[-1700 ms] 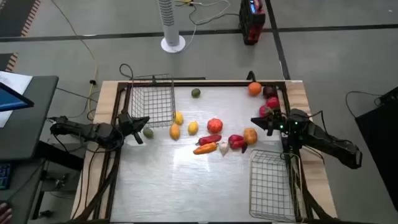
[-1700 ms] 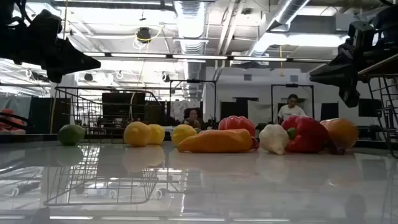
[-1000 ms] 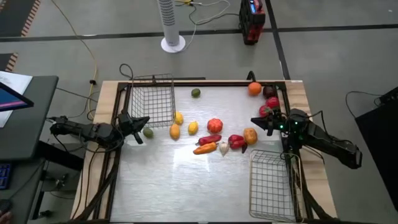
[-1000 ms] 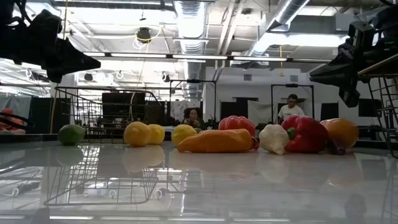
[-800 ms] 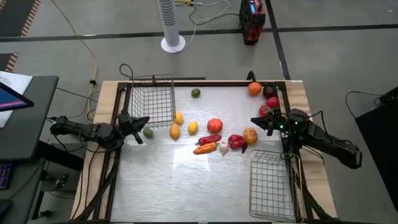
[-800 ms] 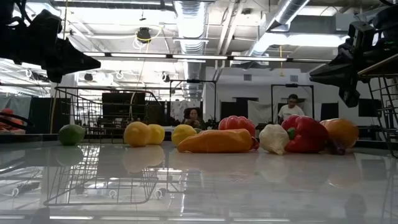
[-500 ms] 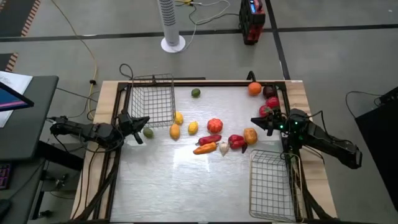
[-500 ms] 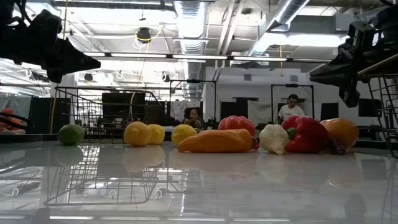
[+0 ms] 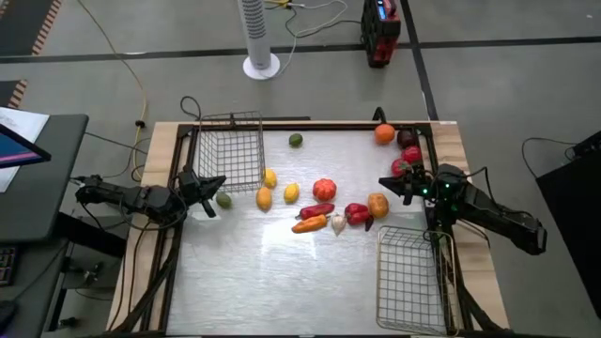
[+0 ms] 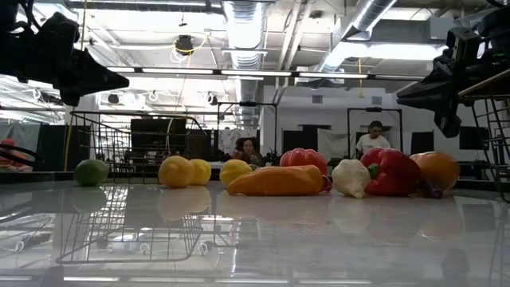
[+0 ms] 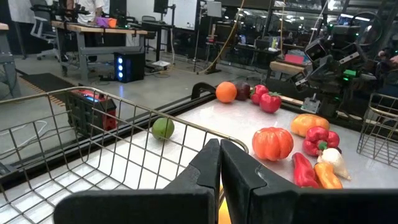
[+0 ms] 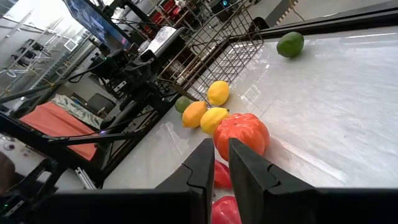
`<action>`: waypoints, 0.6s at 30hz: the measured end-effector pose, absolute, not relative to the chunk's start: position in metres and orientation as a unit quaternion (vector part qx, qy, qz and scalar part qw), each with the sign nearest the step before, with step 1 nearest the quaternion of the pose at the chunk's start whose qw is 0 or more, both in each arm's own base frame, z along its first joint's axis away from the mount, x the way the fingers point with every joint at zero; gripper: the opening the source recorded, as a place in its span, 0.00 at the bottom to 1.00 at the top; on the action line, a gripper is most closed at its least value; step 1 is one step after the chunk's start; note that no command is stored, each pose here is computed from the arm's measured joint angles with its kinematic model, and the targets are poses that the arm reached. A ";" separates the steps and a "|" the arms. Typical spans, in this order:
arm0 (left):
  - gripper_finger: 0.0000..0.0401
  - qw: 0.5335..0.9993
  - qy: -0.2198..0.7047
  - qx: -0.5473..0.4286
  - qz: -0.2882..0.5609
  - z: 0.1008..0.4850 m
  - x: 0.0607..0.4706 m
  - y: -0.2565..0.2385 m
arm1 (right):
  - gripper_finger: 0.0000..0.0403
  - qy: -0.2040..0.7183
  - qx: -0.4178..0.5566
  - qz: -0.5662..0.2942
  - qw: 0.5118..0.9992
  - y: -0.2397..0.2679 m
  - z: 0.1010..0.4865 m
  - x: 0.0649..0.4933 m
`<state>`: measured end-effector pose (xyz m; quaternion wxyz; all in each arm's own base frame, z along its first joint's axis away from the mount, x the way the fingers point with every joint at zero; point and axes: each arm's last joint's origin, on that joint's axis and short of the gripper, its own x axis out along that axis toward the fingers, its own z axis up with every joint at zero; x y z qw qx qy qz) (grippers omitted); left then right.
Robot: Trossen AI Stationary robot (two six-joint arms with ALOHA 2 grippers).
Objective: Sort produce into baskets
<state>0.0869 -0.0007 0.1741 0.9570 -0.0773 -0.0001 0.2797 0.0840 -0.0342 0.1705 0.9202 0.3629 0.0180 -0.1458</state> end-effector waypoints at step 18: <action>0.00 0.849 -0.147 -0.450 0.236 0.184 0.087 -0.001 | 0.19 0.018 0.363 -0.146 0.920 -0.034 0.170 0.084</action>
